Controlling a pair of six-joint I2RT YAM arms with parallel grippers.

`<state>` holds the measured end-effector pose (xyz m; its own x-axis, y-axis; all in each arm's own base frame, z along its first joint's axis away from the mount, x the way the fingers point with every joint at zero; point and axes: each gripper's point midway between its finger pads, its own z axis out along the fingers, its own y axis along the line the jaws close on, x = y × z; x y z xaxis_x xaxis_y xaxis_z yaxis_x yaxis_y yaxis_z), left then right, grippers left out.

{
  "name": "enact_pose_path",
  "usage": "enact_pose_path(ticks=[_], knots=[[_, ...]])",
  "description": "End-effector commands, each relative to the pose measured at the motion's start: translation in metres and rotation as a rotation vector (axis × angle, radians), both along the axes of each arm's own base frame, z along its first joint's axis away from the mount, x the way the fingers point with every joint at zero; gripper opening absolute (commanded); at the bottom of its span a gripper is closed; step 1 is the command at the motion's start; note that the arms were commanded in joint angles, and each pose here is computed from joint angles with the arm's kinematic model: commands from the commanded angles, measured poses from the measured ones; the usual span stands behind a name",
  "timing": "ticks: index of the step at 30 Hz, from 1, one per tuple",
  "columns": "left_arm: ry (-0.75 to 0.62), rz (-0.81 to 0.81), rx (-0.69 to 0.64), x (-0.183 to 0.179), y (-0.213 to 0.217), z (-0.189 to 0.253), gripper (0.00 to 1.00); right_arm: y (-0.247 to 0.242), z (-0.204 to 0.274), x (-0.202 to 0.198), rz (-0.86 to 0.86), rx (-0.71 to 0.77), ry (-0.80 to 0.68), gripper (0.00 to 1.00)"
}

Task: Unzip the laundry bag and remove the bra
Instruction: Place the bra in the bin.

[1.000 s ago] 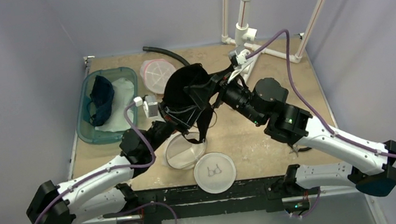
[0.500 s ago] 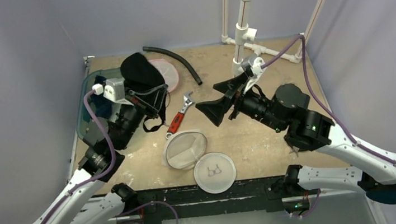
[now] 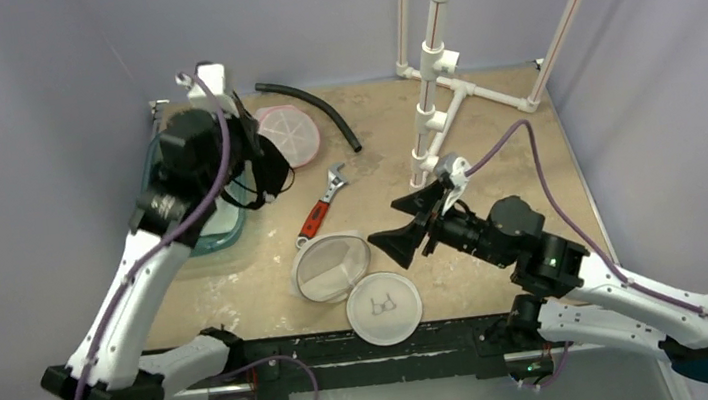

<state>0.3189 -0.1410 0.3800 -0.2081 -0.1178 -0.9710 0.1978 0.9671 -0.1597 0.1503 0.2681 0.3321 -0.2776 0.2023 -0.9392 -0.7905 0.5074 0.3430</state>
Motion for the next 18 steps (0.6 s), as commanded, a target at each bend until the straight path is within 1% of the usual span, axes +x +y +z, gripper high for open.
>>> enact_pose_path(ticks=[1, 3, 5, 7, 9, 11, 15, 18], knots=[[0.148, -0.011, -0.097, 0.043, 0.050, -0.005, 0.00, 0.012, -0.023, -0.018, 0.106, 0.033, 0.060, 0.98], [0.220, -0.052, -0.248, 0.066, 0.071, -0.018, 0.00, 0.011, -0.034, -0.021, 0.121, 0.022, 0.068, 0.98], [0.249, -0.086, -0.377, 0.086, 0.088, -0.028, 0.00, 0.005, -0.039, -0.021, 0.104, 0.010, 0.061, 0.98], [0.284, -0.121, -0.437, 0.104, 0.092, -0.037, 0.00, 0.000, -0.040, -0.022, 0.094, 0.005, 0.049, 0.98], [0.341, -0.196, -0.447, 0.116, 0.086, -0.048, 0.00, -0.002, -0.042, -0.025, 0.106, 0.012, 0.048, 0.98], [0.377, -0.233, -0.412, 0.125, 0.086, -0.053, 0.00, -0.001, -0.047, -0.029, 0.124, 0.017, 0.054, 0.98], [0.378, -0.209, -0.339, 0.134, 0.096, -0.056, 0.00, -0.001, -0.058, -0.030, 0.128, 0.004, 0.070, 0.98], [0.422, -0.240, -0.347, 0.132, 0.091, -0.070, 0.00, 0.001, -0.061, -0.032, 0.141, -0.001, 0.076, 0.98]])
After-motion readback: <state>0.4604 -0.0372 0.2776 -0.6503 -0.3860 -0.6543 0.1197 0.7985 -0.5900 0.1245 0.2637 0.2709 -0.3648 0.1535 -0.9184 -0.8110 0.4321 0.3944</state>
